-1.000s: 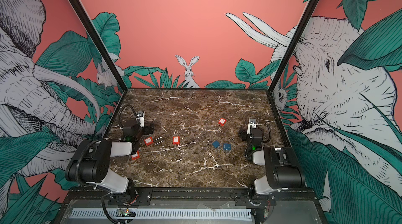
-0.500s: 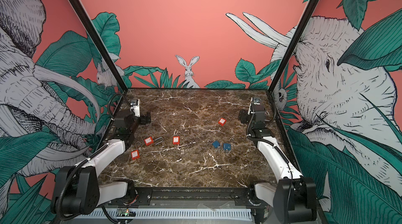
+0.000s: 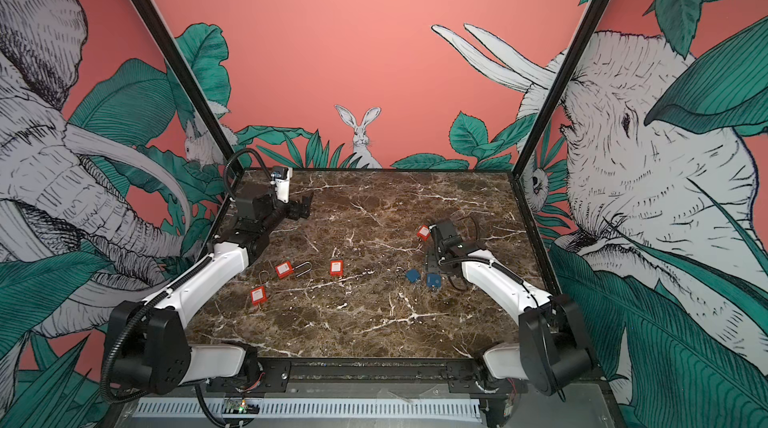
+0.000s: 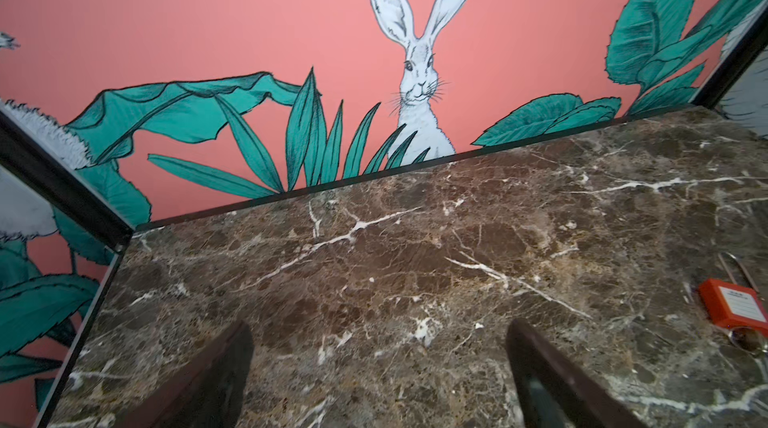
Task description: Lock with the key
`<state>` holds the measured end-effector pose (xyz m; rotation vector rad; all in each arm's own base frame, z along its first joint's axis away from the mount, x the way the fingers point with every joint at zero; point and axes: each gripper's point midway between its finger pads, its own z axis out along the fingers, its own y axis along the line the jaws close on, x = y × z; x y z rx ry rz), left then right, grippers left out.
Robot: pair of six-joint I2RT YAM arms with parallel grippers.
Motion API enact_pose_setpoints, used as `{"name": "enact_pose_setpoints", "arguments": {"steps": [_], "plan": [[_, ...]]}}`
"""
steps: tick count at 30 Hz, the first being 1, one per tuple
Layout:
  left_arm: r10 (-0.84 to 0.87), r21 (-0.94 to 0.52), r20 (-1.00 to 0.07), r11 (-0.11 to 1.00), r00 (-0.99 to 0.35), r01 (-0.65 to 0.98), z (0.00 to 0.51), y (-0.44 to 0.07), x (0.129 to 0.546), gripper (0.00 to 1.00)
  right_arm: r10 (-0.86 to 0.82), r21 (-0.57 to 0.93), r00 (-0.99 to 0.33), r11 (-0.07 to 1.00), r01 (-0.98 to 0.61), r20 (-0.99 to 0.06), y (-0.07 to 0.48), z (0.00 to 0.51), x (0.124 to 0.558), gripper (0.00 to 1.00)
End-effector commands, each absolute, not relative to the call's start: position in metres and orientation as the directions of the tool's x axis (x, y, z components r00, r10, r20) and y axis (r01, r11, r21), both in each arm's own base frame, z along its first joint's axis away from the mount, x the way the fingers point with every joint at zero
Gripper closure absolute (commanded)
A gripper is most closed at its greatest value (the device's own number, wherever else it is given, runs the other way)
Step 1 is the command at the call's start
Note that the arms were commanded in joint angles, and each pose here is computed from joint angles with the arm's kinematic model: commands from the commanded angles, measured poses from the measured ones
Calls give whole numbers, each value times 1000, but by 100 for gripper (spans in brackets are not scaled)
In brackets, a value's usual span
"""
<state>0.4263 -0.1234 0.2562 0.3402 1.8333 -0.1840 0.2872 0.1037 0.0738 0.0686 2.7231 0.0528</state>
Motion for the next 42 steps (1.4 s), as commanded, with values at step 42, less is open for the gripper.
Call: {"name": "enact_pose_setpoints", "arguments": {"steps": [42], "plan": [[198,62,-929,917,-313,395,240,-159,438,3,72,-37,-975,996,81,-209,115,10,259,51]]}}
